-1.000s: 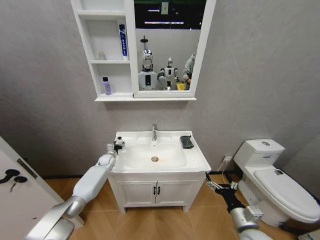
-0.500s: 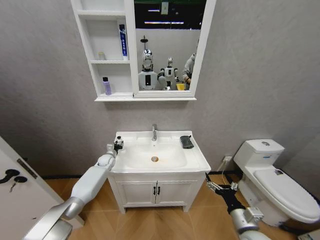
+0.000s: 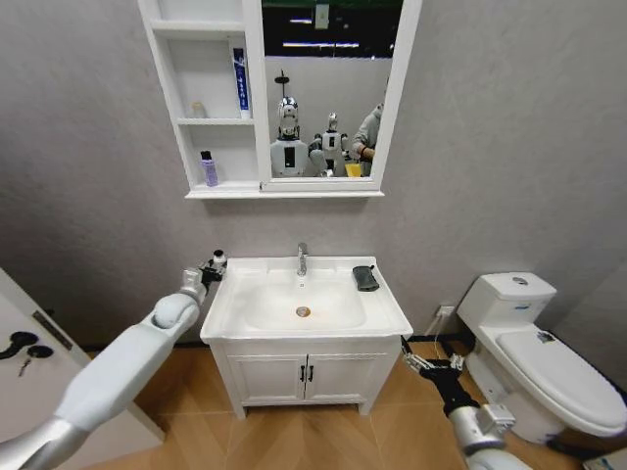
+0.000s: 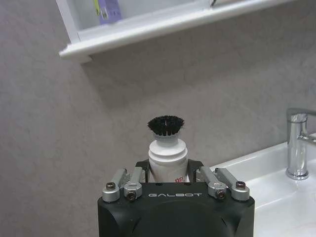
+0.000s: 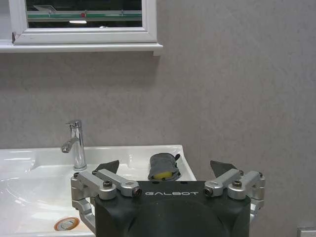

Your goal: Move facial cleanser and shampoo from washbasin to cabinet, then wipe washbasin with towel.

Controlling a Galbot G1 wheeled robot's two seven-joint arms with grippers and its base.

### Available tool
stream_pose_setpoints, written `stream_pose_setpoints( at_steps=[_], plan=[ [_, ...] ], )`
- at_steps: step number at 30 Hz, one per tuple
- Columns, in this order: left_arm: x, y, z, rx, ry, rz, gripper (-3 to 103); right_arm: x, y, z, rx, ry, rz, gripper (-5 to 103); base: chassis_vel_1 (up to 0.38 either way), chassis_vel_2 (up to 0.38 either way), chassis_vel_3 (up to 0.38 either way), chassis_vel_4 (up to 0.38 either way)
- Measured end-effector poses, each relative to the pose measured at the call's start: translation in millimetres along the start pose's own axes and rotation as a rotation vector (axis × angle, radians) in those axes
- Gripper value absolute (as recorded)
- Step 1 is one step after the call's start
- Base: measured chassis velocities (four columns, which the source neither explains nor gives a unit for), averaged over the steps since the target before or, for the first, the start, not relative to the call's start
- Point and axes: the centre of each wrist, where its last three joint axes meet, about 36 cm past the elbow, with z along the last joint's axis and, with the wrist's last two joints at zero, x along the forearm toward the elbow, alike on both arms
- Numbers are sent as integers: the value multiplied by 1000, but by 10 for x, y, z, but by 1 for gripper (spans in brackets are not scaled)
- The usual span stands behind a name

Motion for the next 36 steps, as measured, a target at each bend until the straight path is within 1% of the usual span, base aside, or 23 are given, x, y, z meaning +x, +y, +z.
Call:
stream_pose_setpoints(
  at_steps=[2,3,5,6,8,9,10,11,12,14,16,17,18,20,21,23,24,25,28,29,33,34,36],
  plan=[
    [282,57,-405,-14,-17,46,39,-10,7,-13,-1,-5,-4,100,0,0,0,0],
    [282,57,-405,-14,-17,46,39,-10,7,-13,-1,-5,-4,100,0,0,0,0],
    [434,94,-695,-27,-36,66,39,-17,13,-16,-2,-9,-4,100,0,0,0,0],
    [434,94,-695,-27,-36,66,39,-17,13,-16,-2,-9,-4,100,0,0,0,0],
    [635,180,-1163,-33,-49,79,39,-23,37,-14,-10,-14,-3,100,0,0,0,0],
    [635,180,-1163,-33,-49,79,39,-23,37,-14,-10,-14,-3,100,0,0,0,0],
    [714,230,-1385,-39,-62,84,39,-24,56,-23,-15,-18,-4,100,0,0,0,0],
    [752,270,-1517,-37,-68,87,39,-25,66,-29,-17,-19,-6,100,0,0,0,0],
    [752,270,-1517,-37,-68,87,39,-25,66,-29,-17,-19,-6,100,0,0,0,0],
    [787,341,-1831,-21,-83,98,39,-40,70,-41,-15,-22,-13,100,0,0,0,0],
    [780,361,-1911,-14,-84,100,39,-46,68,-46,-14,-23,-15,100,0,0,0,0],
    [752,385,-2077,12,-74,124,39,-56,64,-60,-12,-25,-19,100,0,0,0,0],
    [752,385,-2077,12,-74,124,39,-56,64,-60,-12,-25,-19,100,0,0,0,0],
    [656,365,-2377,54,-50,177,39,-65,53,-76,-10,-26,-22,100,0,0,0,0],
    [656,365,-2377,54,-50,177,39,-65,53,-76,-10,-26,-22,100,0,0,0,0],
    [585,345,-2497,64,-40,191,39,-67,49,-80,-9,-27,-20,100,0,0,0,0],
    [457,309,-2656,79,-20,207,39,-65,49,-80,-12,-29,-17,100,0,0,0,0],
    [457,309,-2656,79,-20,207,39,-65,49,-80,-12,-29,-17,100,0,0,0,0],
    [149,325,-2949,104,13,199,39,-50,60,-67,-25,-31,-4,100,0,0,0,0],
    [149,325,-2949,104,13,199,39,-50,60,-67,-25,-31,-4,100,0,0,0,0],
    [-203,401,-3162,152,33,179,39,-40,65,-46,-35,-35,5,100,0,0,0,0],
    [-203,401,-3162,152,33,179,39,-40,65,-46,-35,-35,5,100,0,0,0,0],
    [-373,421,-3207,163,39,160,39,-41,60,-33,-35,-34,7,100,0,0,0,0]
  ],
)
